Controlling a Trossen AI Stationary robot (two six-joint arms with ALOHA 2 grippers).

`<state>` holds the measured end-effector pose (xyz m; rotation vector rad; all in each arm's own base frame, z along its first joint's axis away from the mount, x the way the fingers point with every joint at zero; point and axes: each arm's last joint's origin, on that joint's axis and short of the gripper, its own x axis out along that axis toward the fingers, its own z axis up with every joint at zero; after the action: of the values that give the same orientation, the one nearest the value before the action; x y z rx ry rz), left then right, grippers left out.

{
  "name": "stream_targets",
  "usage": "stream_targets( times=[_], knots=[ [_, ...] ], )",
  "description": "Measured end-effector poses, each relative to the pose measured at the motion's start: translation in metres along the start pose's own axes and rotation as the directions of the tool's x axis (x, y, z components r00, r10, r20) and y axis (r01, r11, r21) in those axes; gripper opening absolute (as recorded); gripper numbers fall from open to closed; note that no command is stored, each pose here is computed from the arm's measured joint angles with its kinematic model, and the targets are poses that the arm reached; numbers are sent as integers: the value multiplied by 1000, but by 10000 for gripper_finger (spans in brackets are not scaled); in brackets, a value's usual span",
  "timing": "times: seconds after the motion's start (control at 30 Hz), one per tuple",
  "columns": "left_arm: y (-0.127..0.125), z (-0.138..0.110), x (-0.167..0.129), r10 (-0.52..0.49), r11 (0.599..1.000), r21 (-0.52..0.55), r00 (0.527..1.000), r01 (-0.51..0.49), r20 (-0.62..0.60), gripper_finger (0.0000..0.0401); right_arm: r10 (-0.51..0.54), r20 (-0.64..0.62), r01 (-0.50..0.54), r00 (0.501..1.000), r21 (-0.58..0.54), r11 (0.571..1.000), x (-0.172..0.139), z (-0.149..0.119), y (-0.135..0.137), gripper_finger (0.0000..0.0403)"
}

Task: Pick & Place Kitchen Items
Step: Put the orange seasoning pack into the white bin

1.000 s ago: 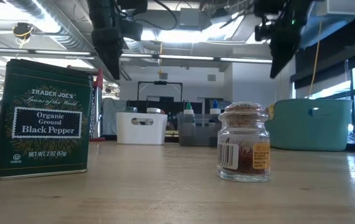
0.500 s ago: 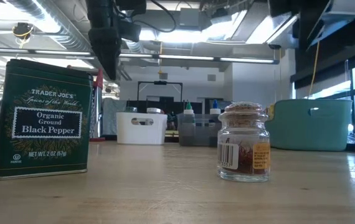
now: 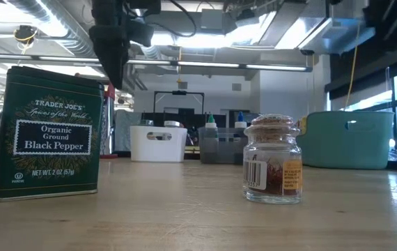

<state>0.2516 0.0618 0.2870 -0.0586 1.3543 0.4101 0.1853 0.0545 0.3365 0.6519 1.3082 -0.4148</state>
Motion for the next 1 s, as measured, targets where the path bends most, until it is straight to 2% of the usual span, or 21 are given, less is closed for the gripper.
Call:
stream_targets(
  times=[0.1, 0.2, 0.3, 0.43, 0.67, 0.87, 1.0],
  knots=[
    [-4, 0, -1, -1, 1000, 16, 1000, 1, 4, 269, -38, -27, 41, 999, 125, 991, 1, -10, 2, 229],
    [-9, 0, -2, -4, 999, 33, 1000, 4, 14, 269, -122, -36, 127, 992, 238, 963, 9, -17, -2, 229],
    [-14, 2, -3, 11, 999, 47, 999, -13, 44, 268, -151, -122, 182, 981, 315, 932, 27, -25, -4, 229],
    [-21, 3, -5, 27, 997, 68, 997, -32, 75, 268, -162, -247, 239, 955, 324, 915, 50, -36, -9, 229],
    [-28, 2, -7, 19, 995, 93, 997, -26, 81, 267, -102, -219, 174, 970, 344, 923, 77, -37, -6, 229],
    [-33, 2, -8, 13, 994, 103, 996, -22, 88, 269, -144, -248, 235, 958, 393, 889, 89, -41, -14, 229],
    [-34, 2, -8, 11, 995, 101, 996, -20, 93, 268, -161, -267, 259, 950, 391, 883, 95, -43, -18, 229]
  ],
)
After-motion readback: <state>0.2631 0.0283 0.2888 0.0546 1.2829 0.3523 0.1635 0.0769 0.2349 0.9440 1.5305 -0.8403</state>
